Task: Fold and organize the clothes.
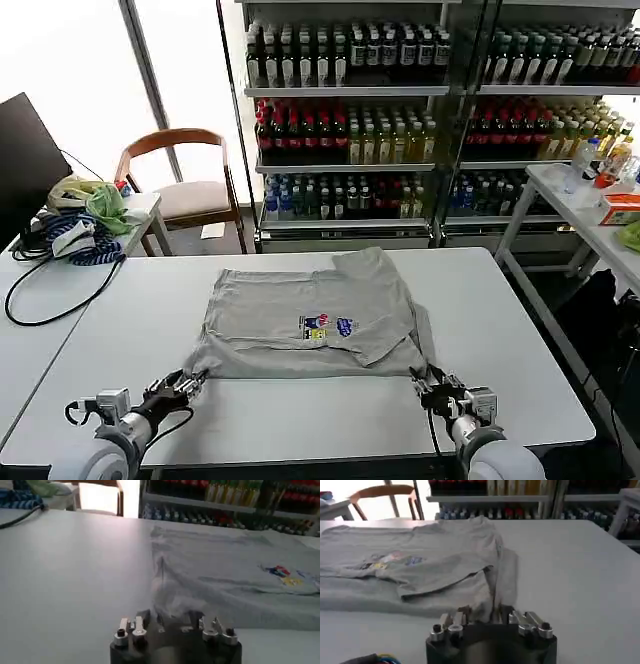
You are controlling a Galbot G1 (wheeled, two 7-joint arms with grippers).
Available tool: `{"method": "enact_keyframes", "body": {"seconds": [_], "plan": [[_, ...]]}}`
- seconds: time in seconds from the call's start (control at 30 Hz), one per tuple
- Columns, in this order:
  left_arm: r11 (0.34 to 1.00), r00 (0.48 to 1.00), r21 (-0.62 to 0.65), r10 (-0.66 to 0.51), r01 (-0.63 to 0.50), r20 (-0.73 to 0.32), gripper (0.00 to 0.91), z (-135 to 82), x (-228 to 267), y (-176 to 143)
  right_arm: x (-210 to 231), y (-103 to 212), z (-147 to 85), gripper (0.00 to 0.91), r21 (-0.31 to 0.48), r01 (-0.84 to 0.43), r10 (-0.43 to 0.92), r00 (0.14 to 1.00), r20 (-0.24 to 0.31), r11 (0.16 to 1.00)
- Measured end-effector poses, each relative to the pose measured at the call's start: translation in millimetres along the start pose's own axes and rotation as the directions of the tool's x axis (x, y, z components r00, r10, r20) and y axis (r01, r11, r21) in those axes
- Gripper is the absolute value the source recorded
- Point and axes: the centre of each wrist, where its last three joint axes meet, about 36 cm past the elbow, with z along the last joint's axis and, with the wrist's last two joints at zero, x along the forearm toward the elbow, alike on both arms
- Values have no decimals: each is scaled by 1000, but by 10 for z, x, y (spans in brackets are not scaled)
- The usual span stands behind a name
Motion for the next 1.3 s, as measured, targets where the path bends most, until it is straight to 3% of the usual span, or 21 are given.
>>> {"method": "enact_keyframes", "body": {"seconds": [0.77, 1.3], "plan": [[1000, 1000, 5, 13, -13, 28, 0, 22, 94, 7, 123, 49, 61, 0, -1, 45, -45, 999, -8, 999], [1000, 1000, 18, -24, 24, 19, 0, 71, 517, -25, 618, 29, 173, 0, 14, 91, -91, 996, -15, 996]]}}
